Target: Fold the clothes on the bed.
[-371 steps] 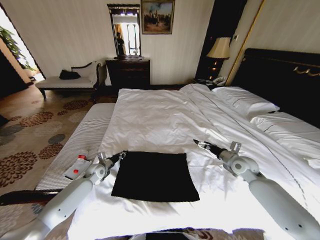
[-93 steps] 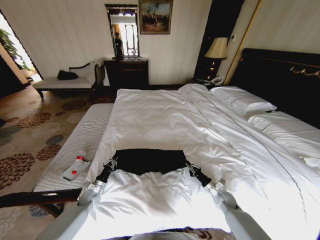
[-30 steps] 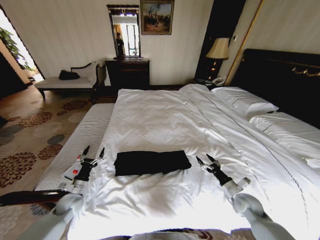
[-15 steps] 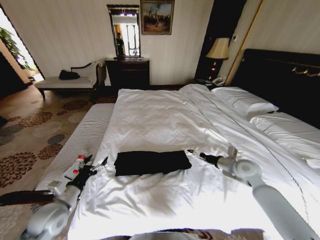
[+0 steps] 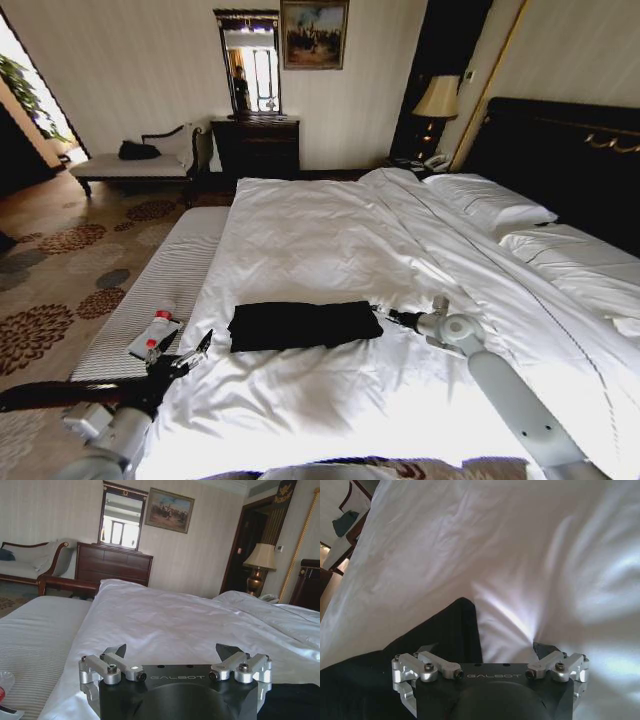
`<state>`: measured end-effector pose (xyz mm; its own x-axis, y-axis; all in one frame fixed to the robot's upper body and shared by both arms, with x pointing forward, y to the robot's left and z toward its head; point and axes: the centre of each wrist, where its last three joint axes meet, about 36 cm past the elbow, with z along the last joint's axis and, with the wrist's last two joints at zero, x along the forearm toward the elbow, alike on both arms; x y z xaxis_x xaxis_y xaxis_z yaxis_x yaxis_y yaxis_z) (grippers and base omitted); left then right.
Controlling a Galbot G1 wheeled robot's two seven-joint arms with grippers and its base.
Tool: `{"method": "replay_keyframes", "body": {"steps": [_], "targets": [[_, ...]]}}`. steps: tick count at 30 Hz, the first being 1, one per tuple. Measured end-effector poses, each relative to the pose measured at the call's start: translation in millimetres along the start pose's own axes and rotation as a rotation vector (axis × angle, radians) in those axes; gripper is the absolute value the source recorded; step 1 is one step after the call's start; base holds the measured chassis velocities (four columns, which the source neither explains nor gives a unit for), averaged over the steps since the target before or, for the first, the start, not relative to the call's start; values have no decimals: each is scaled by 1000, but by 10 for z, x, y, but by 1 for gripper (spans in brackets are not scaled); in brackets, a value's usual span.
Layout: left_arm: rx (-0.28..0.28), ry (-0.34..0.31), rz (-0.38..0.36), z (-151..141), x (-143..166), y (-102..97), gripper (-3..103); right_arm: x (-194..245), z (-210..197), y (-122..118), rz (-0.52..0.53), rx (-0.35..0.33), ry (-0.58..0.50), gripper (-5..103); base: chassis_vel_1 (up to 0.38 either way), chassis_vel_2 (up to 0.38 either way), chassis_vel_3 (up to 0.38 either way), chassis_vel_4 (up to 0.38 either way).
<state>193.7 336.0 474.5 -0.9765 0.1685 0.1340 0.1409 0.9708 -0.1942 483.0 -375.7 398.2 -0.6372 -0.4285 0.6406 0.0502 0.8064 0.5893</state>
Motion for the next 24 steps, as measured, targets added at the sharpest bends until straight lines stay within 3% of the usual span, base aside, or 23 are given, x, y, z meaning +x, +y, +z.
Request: {"method": "replay_keyframes", "body": {"steps": [8,17,24], "targets": [[5,-8,6,31,-1,-4,100,-8,145,259,-56,18,-1,100,0,0,0,0],[-4,-8,7,68,-17,25,100,-217,364,293,-43,35,47,101,0,0,0,0],[-10,-10,8,62,-5,50,100,-255,352,280,-34,35,47,76,0,0,0,0]]}}
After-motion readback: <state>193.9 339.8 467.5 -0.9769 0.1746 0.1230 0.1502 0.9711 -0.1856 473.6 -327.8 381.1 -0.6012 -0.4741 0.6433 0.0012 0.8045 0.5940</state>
